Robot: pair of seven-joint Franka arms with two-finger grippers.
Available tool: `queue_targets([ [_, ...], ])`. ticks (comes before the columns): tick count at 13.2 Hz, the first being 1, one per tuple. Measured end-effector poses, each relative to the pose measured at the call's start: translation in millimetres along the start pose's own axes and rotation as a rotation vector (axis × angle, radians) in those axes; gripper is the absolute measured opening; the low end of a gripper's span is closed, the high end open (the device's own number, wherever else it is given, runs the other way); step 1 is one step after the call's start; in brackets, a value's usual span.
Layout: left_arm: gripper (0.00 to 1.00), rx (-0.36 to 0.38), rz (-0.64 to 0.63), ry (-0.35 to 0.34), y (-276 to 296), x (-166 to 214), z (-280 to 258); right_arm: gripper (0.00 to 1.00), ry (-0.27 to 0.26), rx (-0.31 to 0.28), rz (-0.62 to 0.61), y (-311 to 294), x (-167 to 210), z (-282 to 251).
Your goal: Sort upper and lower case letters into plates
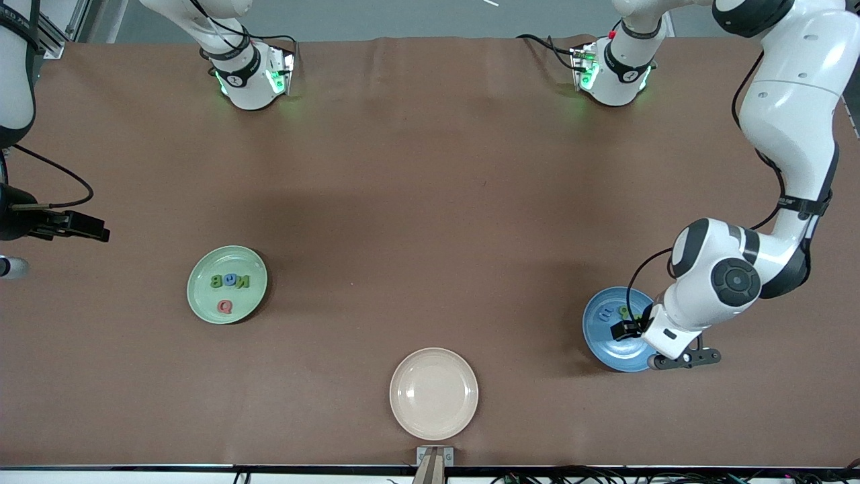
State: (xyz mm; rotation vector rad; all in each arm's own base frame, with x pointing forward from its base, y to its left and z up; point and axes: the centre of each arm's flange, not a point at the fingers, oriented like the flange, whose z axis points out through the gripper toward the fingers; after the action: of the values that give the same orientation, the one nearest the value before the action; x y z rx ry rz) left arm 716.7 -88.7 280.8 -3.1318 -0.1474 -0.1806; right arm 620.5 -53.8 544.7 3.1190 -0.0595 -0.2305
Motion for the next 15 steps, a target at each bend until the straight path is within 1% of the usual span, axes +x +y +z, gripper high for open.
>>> queue_targets([
  [1, 1.0, 0.018, 0.013, 0.005, 3.2, 0.5, -22.8, 1.0, -0.035, 0.002, -0.001, -0.6, -2.5, 3.8],
  [2, 1.0, 0.04, 0.02, 0.012, 5.8, 0.2, -50.4, 1.0, -0.048, 0.002, -0.002, -1.0, -3.4, 3.8],
  [4, 1.0, 0.097, 0.022, 0.033, 4.3, -3.2, -108.4, 1.0, -0.036, 0.007, -0.003, -2.1, -4.9, -7.5],
  [7, 1.0, 0.168, 0.006, 0.046, -4.2, -14.6, -177.0, 1.0, -0.023, 0.048, -0.007, -6.8, -9.9, -20.2],
  [8, 1.0, 0.171, -0.002, 0.042, -3.4, -20.4, -196.1, 1.0, -0.02, 0.052, -0.008, -7.8, -12.0, -22.2],
  [10, 1.0, 0.152, 0.009, 0.027, -0.8, -33.2, -232.3, 1.0, -0.013, 0.052, -0.015, -12.6, -18.4, -25.3],
  [15, 1.0, 0.081, 0.062, -0.03, -22.2, -68.4, -313.7, 1.0, 0.037, 0.039, -0.012, -16.4, -51.1, -27.2],
])
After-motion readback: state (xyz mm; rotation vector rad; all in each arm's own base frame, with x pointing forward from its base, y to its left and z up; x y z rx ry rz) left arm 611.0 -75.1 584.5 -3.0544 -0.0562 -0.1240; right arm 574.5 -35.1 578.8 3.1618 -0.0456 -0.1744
